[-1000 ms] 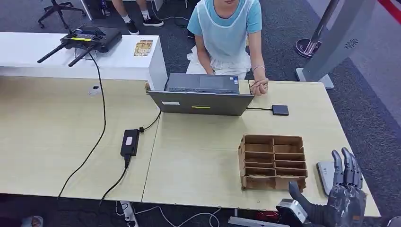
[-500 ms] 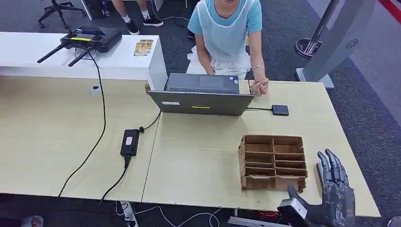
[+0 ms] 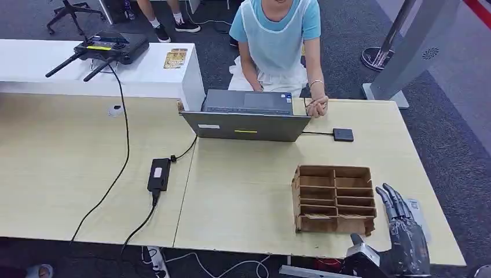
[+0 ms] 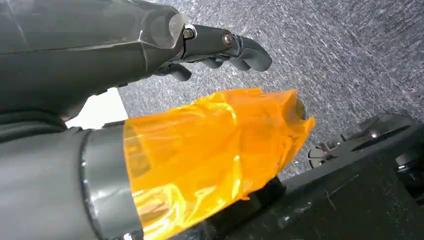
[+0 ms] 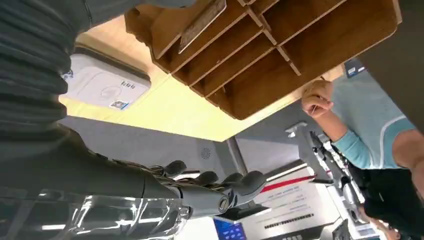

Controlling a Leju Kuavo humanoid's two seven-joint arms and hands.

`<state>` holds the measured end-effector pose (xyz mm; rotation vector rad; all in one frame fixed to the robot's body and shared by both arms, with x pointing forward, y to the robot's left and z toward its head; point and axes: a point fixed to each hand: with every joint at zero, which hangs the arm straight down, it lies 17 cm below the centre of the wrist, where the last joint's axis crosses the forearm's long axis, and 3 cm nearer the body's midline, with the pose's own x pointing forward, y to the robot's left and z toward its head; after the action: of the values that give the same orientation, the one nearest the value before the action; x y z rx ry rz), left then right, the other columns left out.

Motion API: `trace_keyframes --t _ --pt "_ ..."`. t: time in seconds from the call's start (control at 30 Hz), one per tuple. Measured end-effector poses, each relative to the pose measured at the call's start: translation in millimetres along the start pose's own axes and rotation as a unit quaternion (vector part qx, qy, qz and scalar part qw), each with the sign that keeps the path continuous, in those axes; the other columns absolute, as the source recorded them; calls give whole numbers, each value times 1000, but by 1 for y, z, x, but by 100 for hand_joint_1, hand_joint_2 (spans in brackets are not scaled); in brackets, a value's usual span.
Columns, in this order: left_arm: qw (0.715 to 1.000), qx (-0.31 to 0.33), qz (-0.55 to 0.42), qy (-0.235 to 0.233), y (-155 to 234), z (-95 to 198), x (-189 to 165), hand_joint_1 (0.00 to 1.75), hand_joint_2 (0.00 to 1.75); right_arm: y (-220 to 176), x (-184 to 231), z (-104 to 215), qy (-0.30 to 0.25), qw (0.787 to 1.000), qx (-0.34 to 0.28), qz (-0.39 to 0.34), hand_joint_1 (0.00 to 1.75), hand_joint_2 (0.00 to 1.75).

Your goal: Pass the card to the sensor for recognition and then transmit it.

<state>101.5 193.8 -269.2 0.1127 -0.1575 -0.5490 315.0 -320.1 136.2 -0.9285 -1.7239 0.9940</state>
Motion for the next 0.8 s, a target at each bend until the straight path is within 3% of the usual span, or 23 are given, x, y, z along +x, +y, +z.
trace_keyframes --t 0.03,0.07,0.1,0.13,0.17,0.4,0.5,0.63,0.8 --pt "1000 0 -2 0 0 0 0 0 0 0 -1 0 -1 1000 2 -2 23 175" --pt "1000 0 -4 0 0 0 0 0 0 1 -1 0 -4 1000 5 -2 37 175" --pt "1000 0 -6 -1 0 0 0 0 0 1 -1 -1 -6 1000 7 -1 70 175" --pt "1000 0 -8 -1 0 0 0 0 0 2 -1 -1 -8 1000 9 0 82 175" --pt "1000 0 -10 -2 0 0 0 0 0 3 -1 -1 -9 1000 12 1 115 175" --pt "1000 -1 -21 -5 -1 0 2 0 0 4 -5 -4 -8 1000 14 7 113 175" --pt "1000 -1 -22 -5 0 0 2 0 0 5 -6 -4 -7 1000 15 8 87 175" --pt "1000 -2 -25 -6 -1 0 3 0 0 7 -6 -4 -9 1000 19 12 87 175" --pt "999 -3 -39 -8 -1 1 4 0 0 9 -6 -5 -13 999 25 28 58 175"
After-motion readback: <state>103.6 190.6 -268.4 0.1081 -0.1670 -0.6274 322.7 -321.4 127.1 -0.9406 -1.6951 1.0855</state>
